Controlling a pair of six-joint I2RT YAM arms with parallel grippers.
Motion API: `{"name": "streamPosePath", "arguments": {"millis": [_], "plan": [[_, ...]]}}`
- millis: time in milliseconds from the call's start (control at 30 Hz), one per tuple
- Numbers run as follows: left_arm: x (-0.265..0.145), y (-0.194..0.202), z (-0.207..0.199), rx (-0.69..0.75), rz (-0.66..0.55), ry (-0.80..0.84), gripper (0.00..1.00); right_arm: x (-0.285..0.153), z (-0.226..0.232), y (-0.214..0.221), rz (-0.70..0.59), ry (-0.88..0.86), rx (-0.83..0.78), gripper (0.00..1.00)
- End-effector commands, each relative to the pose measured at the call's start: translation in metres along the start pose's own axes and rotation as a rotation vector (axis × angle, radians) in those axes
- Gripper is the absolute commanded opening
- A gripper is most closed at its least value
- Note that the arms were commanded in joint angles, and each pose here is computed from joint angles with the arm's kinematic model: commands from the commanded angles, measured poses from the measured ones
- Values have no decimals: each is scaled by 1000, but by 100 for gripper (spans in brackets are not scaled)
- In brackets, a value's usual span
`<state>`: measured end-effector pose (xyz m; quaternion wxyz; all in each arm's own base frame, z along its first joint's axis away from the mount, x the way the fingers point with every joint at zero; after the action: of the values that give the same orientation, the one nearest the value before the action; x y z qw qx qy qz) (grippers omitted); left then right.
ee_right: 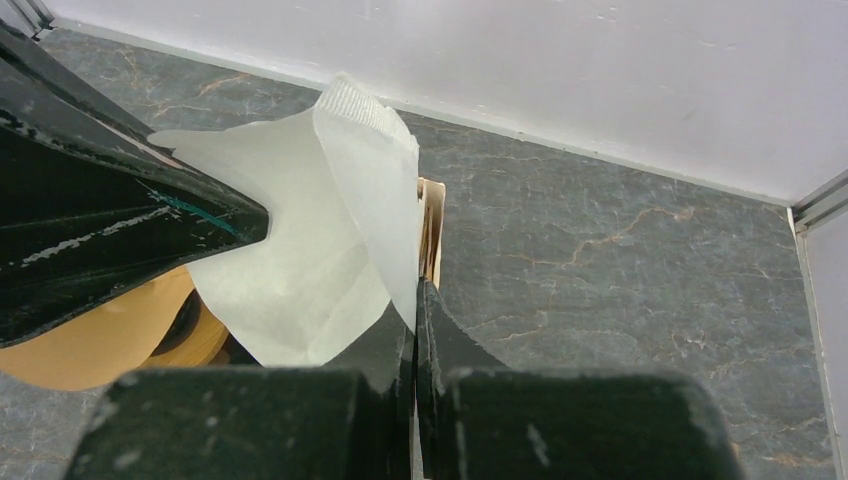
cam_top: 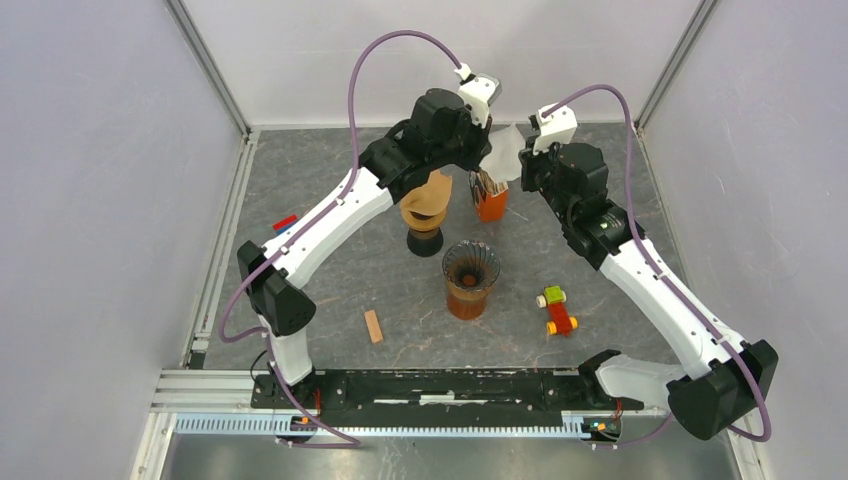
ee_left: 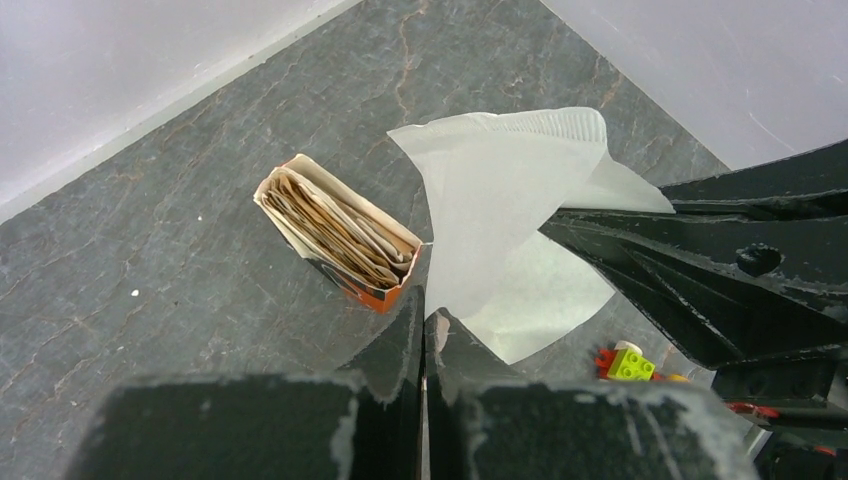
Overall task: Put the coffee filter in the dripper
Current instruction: Pick up the coffee filter from the coffee filter holder.
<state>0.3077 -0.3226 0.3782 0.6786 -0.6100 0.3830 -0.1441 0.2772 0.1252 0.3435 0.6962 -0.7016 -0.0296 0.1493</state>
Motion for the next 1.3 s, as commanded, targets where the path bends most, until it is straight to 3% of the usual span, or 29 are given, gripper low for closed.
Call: {"name": "streamPosePath", "arguments": {"millis": [0, 767, 900, 1033, 1267], "plan": [[-12, -13, -2, 33, -58, 15, 2, -4, -3, -11, -52, 19, 19, 0], [-13, -11, 4, 87, -54, -47, 4, -4, -6, -12, -52, 21, 32, 0], [-13, -12, 2, 84, -61, -36, 13, -3, -5, -10, -46, 6, 41, 0], [-12, -14, -1, 71, -68, -18, 34, -1, -3, -8, -39, -1, 53, 0], [-7, -17, -6, 41, -73, 24, 57, 0, -2, -7, -34, -19, 64, 0]]}}
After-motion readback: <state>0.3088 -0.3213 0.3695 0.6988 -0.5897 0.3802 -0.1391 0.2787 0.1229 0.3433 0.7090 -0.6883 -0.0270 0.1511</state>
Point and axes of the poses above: each gripper's point midway between its finger pads, its own x axis out along the fingers, its own z axis along the line the jaws close on, y = z × x, the point moved 10 cm from there along -x, back along the fingers, and after that the axes turned 4 degrees about x, right-handed, at the moved point
